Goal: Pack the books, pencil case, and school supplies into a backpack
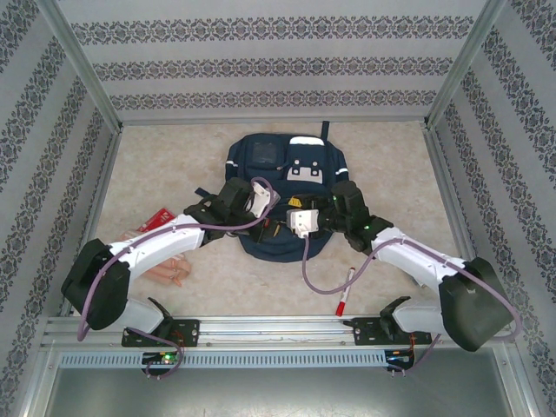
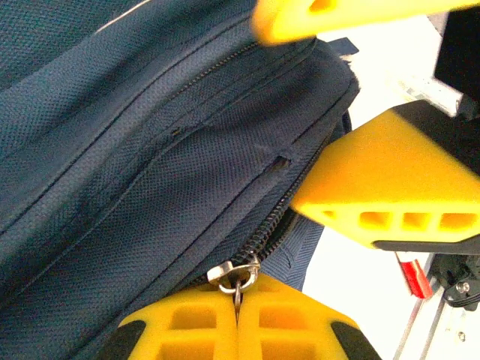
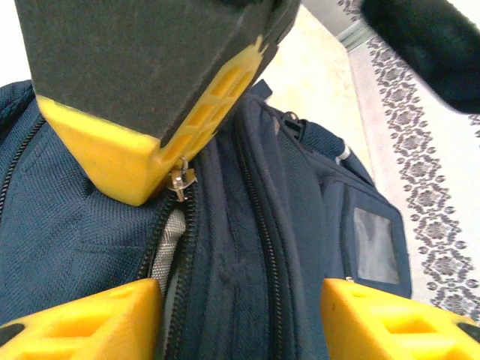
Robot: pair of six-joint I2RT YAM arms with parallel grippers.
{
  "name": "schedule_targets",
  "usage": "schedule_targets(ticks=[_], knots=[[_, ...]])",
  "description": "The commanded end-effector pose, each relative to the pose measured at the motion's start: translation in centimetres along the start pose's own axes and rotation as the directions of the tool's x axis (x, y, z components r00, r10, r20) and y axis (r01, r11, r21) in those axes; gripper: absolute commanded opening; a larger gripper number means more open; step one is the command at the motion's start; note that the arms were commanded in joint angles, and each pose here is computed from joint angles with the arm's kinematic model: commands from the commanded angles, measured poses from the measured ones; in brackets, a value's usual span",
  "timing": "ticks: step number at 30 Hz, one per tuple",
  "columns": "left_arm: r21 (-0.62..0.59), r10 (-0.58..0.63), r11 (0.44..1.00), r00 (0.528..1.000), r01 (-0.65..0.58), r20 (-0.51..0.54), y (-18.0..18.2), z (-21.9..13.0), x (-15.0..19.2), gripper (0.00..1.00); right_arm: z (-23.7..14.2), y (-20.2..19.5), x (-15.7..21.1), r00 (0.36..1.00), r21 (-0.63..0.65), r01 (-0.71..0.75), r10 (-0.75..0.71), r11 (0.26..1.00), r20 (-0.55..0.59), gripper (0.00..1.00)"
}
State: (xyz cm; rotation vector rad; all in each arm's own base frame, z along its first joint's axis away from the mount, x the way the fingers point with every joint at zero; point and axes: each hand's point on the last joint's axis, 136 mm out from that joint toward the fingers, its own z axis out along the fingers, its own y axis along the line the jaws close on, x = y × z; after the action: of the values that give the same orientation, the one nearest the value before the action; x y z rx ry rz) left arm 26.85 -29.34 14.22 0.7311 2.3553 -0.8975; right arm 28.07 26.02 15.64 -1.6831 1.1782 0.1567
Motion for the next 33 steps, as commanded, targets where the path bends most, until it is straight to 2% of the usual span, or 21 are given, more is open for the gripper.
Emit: schedule_targets(ticks=[1,2,4,6,8,11,15,17,19,21,22,23,25,26,28,30,33], knots=[[0.081,0.063,0.994,0.992,-0.071,0.105,-2.5,-0.6,-3.0,0.00,1.3,-0.5,1.2,0.999,-0.012,-0.006,0.006,1.000,-0.047,0.53],[0.059,0.078,0.995,0.992,-0.084,0.098,-2.2,-0.8,-2.7,0.00,1.7,-0.7,1.7,0.997,-0.008,-0.008,0.007,1.000,-0.074,0.48],[0.020,0.105,0.994,0.989,-0.107,0.102,-1.5,-1.3,-2.3,0.00,2.0,-1.2,1.9,0.995,0.003,-0.005,0.005,1.000,-0.097,0.31],[-0.012,0.136,0.991,0.986,-0.135,0.101,-0.7,-2.1,-1.8,0.00,1.7,-1.2,1.2,0.998,0.001,-0.005,0.005,1.000,-0.067,0.12],[-0.100,0.107,0.990,0.989,-0.096,0.101,1.9,-3.3,-1.4,0.00,1.0,-1.0,0.6,0.999,-0.009,0.020,-0.021,1.000,-0.035,0.00],[-0.194,-0.021,0.980,0.992,0.045,0.126,6.7,-5.6,-0.9,0.00,-0.3,-0.4,0.4,0.999,-0.017,0.044,-0.044,0.999,-0.003,0.00],[-0.362,0.003,0.931,0.993,0.040,0.116,11.9,-7.8,0.2,0.00,-1.0,-0.7,0.2,0.999,0.013,0.038,-0.038,0.999,0.025,0.00],[-0.468,-0.037,0.880,0.993,0.084,0.108,14.7,-8.6,0.8,0.00,-1.1,-1.1,-0.2,0.999,0.019,0.029,-0.030,0.999,0.040,0.00],[-0.489,-0.063,0.865,0.992,0.110,0.111,16.0,-8.5,1.0,0.00,-1.3,-1.3,-0.8,0.997,0.022,0.029,-0.031,0.999,0.068,0.00],[-0.385,-0.037,0.920,0.994,0.074,0.102,14.5,-7.3,0.0,0.00,-1.3,-1.4,-0.9,0.997,0.031,0.020,-0.022,0.999,0.076,0.00],[-0.235,0.000,0.972,0.995,0.025,0.104,11.9,-6.3,-1.0,0.00,-1.1,-1.5,-0.8,0.997,0.038,0.008,-0.011,0.999,0.070,0.15],[-0.100,0.039,0.995,0.994,-0.028,0.104,9.0,-5.5,-1.8,0.00,-0.8,-1.6,-0.7,0.998,0.041,-0.004,0.001,0.999,0.061,0.33],[-0.049,0.108,0.993,0.988,-0.103,0.107,5.8,-4.5,-2.4,0.00,-0.3,-2.0,-0.8,0.999,0.048,-0.029,0.027,0.998,0.044,0.50],[-0.016,0.150,0.989,0.982,-0.149,0.119,4.1,-4.3,-2.6,0.00,0.1,-2.0,-0.9,0.999,0.051,-0.046,0.045,0.998,0.030,0.54],[0.054,0.156,0.984,0.969,-0.168,0.190,1.8,-4.4,-3.3,0.00,0.6,-1.8,-1.0,0.998,0.047,-0.067,0.066,0.997,0.015,0.57],[0.082,0.125,0.985,0.961,-0.149,0.248,1.0,-4.7,-3.9,0.00,1.0,-1.5,-1.2,0.998,0.049,-0.066,0.066,0.997,0.018,0.61],[0.087,0.112,0.987,0.959,-0.139,0.262,-0.1,-5.0,-3.9,0.00,1.8,-1.3,-1.8,0.997,0.044,-0.072,0.072,0.996,0.020,0.62]])
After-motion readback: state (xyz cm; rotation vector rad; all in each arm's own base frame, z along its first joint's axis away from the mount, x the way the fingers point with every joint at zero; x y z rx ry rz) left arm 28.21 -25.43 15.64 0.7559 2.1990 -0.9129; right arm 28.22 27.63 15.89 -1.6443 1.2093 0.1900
